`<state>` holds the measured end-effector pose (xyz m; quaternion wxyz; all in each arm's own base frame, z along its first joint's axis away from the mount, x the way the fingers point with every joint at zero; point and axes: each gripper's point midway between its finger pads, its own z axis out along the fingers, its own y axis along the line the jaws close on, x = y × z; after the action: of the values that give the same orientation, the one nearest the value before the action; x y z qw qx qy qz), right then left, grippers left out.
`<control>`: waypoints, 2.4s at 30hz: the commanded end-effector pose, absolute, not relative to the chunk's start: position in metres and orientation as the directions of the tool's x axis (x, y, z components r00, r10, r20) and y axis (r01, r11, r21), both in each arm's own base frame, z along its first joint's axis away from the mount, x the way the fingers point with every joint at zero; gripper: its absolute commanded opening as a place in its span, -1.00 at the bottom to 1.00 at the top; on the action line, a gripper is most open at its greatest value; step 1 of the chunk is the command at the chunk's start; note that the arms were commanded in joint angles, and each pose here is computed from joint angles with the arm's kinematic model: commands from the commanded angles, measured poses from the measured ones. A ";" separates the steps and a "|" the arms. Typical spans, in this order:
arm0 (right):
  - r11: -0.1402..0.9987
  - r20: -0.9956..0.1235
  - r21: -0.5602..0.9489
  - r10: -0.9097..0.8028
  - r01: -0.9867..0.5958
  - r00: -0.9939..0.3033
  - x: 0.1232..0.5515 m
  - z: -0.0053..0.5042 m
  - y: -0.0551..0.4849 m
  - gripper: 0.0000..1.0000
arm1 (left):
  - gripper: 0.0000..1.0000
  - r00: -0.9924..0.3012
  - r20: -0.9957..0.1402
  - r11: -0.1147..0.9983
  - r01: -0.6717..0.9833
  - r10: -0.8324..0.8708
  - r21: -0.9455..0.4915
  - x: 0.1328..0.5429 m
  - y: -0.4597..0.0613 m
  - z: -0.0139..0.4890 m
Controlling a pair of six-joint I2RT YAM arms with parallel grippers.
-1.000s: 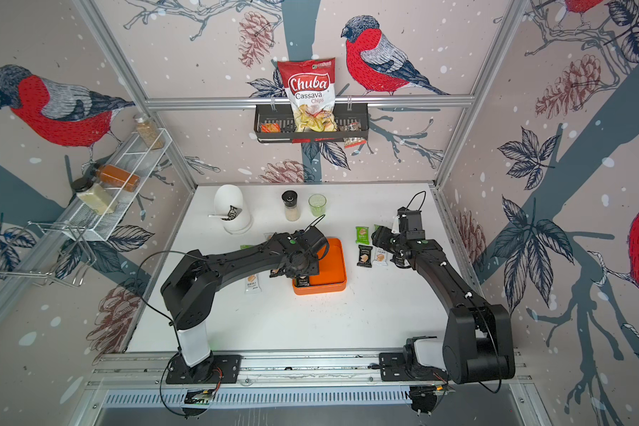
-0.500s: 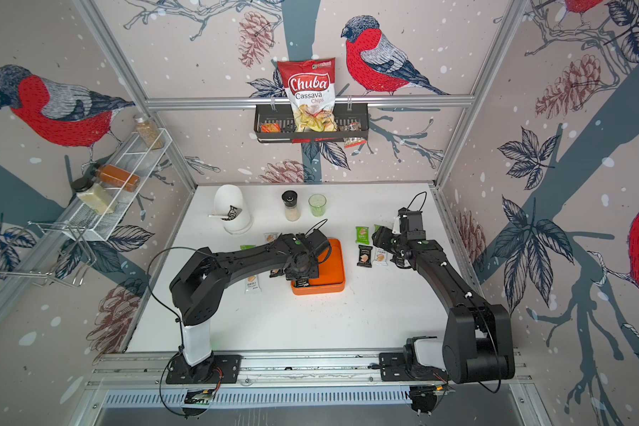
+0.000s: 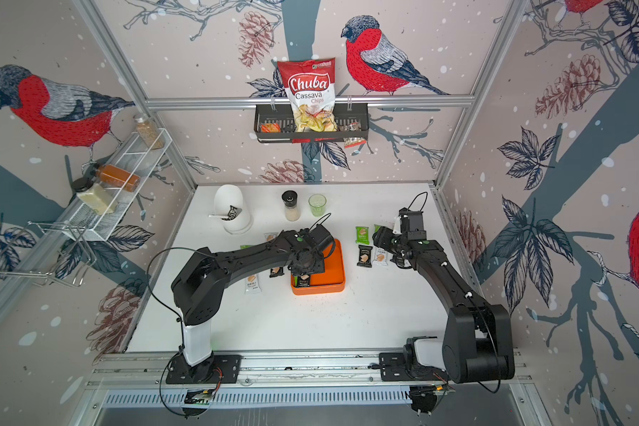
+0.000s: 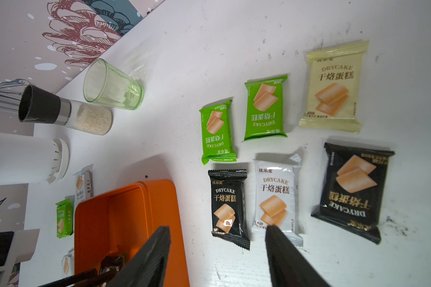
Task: Take the cookies out of the storage box
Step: Pick up the cookie from the storage box, then place the cookie at the center of the board.
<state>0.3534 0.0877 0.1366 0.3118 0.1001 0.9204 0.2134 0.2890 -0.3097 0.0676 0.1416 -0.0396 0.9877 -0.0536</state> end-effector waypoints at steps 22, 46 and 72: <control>0.888 -0.547 0.459 0.313 0.034 -0.777 0.356 0.139 0.088 0.33 | 0.35 -0.974 -0.222 0.999 -0.048 -0.045 0.010 0.270 -0.286 0.044; 0.888 -0.551 0.459 0.315 0.034 -0.773 0.355 0.142 0.087 0.33 | -0.19 -0.972 -0.233 0.999 -0.038 -0.036 0.006 0.272 -0.289 0.038; 0.848 -0.529 0.507 0.167 -0.152 -0.832 0.364 0.149 0.197 0.33 | -0.16 -0.919 -0.361 0.987 -0.158 -0.160 -0.035 0.315 -0.196 0.097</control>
<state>0.3545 0.1849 0.1402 0.2749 0.0051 0.9237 0.2668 0.3133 -0.2123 0.0960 0.1787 -0.0842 0.9803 -0.0092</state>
